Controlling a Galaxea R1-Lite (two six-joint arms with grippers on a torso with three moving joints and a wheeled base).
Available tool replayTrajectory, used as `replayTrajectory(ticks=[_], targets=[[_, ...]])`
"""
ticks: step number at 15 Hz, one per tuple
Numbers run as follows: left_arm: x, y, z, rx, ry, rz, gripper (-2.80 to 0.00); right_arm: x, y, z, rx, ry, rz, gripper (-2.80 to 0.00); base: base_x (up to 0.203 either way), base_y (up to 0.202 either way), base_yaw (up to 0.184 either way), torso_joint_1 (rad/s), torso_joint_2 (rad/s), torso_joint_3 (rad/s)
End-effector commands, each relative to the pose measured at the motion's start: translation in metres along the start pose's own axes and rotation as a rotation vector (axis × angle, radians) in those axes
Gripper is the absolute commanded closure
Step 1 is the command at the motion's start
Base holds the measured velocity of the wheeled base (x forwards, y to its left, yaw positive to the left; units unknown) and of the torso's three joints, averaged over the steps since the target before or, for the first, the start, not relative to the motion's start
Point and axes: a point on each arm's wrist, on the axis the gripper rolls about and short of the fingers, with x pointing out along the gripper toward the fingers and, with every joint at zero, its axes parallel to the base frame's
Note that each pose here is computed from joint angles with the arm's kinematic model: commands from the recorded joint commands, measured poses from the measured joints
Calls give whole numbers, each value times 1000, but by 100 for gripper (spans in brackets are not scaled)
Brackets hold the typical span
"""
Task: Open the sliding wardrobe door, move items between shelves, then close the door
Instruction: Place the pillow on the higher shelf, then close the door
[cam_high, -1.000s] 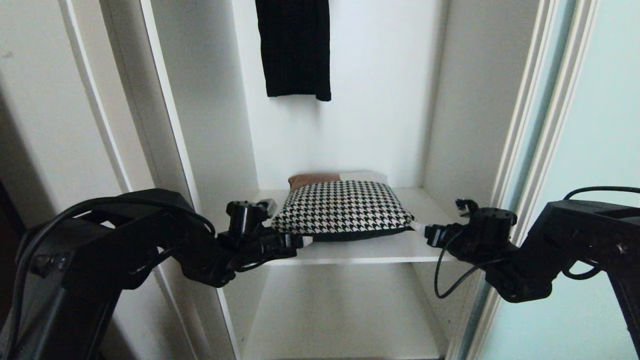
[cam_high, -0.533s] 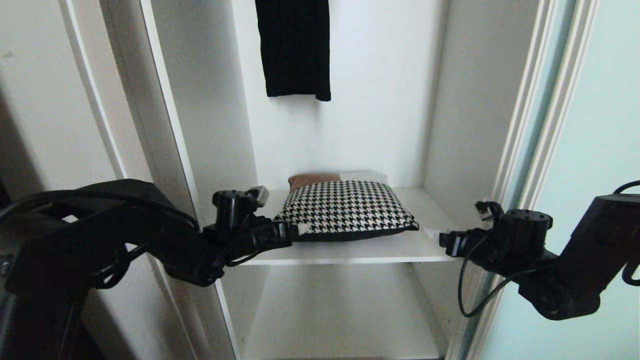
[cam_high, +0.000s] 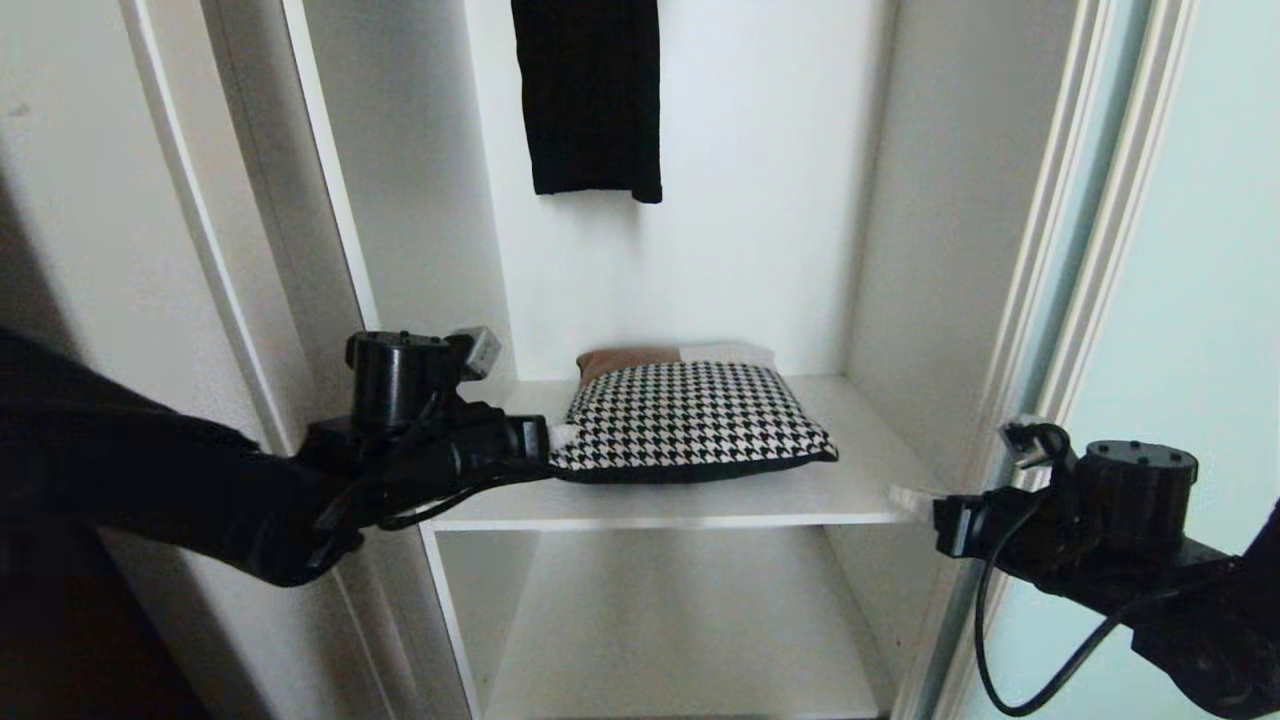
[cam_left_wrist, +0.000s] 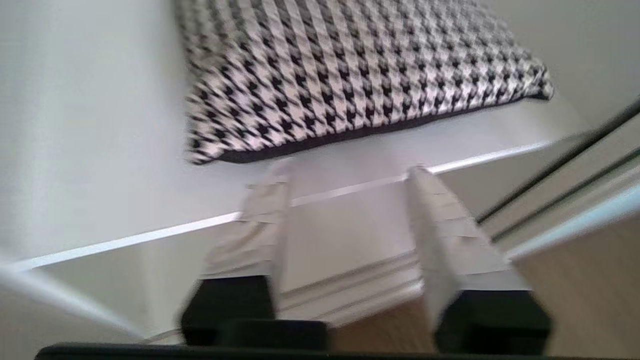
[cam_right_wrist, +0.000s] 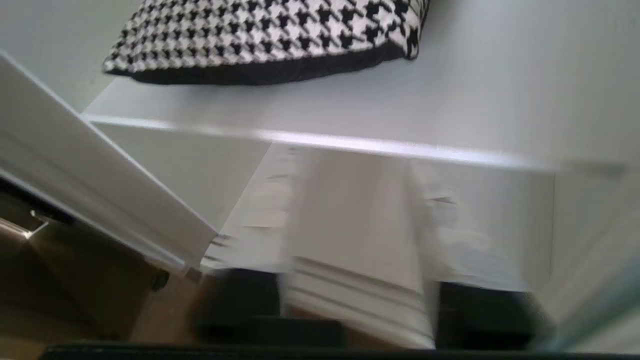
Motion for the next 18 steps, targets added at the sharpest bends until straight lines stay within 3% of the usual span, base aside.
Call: replayTrajectory(ticks=[1,5,9,13,16,18], targets=[[-58,-22,31,29,-121,54,0,-27,16,7,-13,-35,26,0,0,0,0,0,0,0],[-125,-32,37,132,-193,196,0,-72,34,-5,-15,-13,46,0,0,0,0,0,0,0],[-180,-23,10,245,-197,419,0,-118,44,-22,-11,2,45,0,0,0,0,0,0,0],[-226,-11,-18,227,-242,533,0,-151,54,-19,-17,-32,48,0,0,0,0,0,0,0],[-253,4,-35,170,-286,683,0,-173,60,-21,-21,-46,50,0,0,0,0,0,0,0],[-268,7,-51,149,-316,710,0,-188,64,-22,-27,-71,53,0,0,0,0,0,0,0]])
